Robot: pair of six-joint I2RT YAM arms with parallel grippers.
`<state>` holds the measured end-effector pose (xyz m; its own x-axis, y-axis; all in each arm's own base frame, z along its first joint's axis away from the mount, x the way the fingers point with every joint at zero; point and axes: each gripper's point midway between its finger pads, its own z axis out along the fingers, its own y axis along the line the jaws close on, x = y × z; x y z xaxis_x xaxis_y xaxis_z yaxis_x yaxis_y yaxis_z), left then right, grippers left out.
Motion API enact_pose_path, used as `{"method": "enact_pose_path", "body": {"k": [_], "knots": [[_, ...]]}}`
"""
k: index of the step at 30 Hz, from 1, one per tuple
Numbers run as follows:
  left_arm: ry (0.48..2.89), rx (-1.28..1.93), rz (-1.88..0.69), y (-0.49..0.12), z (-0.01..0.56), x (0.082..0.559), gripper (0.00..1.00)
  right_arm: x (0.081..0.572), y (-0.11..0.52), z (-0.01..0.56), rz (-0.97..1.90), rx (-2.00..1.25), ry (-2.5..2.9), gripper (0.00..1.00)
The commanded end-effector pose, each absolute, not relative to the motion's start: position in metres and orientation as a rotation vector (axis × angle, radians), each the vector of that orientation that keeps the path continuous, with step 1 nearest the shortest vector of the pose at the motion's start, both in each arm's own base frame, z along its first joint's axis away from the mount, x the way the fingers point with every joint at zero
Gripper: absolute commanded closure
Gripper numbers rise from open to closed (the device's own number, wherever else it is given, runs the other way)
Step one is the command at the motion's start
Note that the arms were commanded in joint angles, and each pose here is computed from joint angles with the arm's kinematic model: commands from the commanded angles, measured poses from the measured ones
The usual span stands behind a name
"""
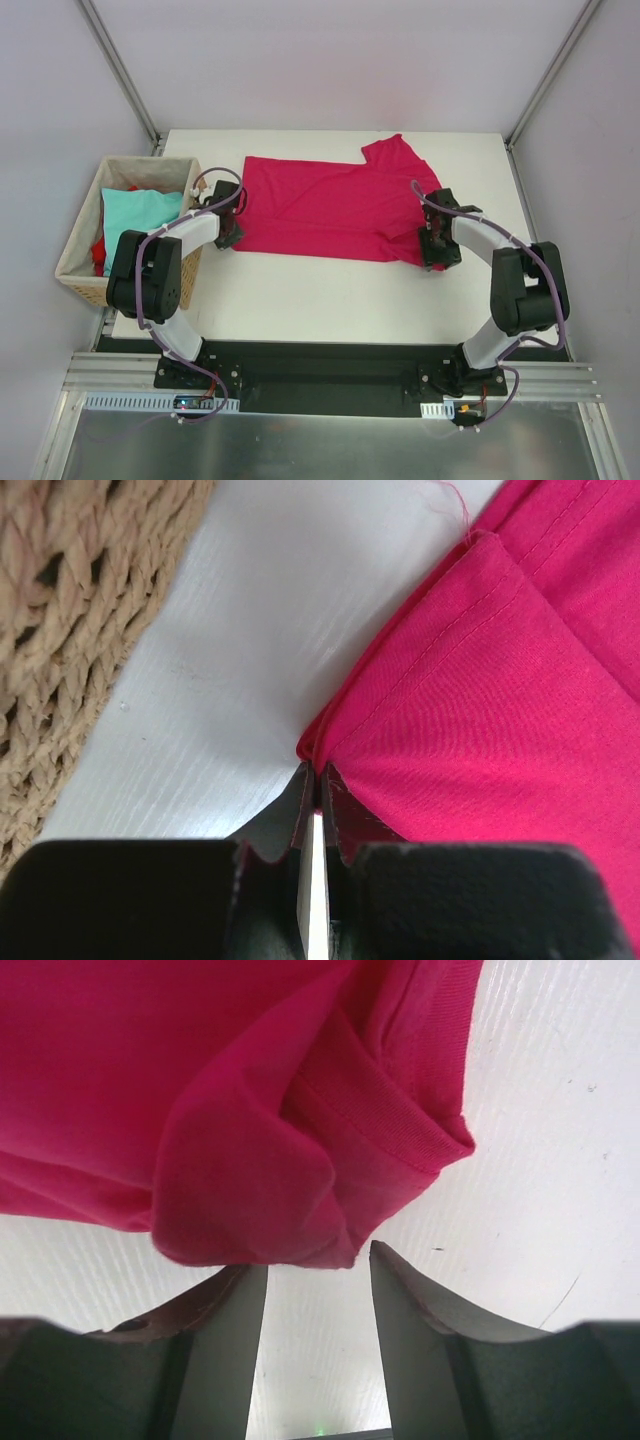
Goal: Fold and stack the t-shirts
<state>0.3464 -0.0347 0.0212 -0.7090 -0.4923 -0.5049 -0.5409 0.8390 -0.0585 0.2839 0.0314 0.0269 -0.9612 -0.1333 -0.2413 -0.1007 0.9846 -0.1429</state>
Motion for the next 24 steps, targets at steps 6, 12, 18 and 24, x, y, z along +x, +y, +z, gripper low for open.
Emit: {"method": "enact_pose_path", "body": {"k": [6, 12, 18, 24], "knots": [[2.487, -0.739, 0.166, -0.024, 0.029, 0.354, 1.0, 0.298, 0.021, 0.037, -0.281, -0.237, 2.858, 0.53], [2.487, -0.736, 0.174, -0.021, 0.03, 0.355, 1.0, 0.303, 0.03, 0.035, -0.214, -0.28, 2.86, 1.0], [2.482, -0.736, 0.199, -0.014, 0.03, 0.353, 1.0, 0.302, 0.0, 0.042, -0.365, -0.296, 2.86, 1.0], [2.48, -0.747, 0.193, -0.012, 0.031, 0.354, 1.0, 0.311, -0.025, 0.06, -0.397, -0.246, 2.822, 1.0]]}}
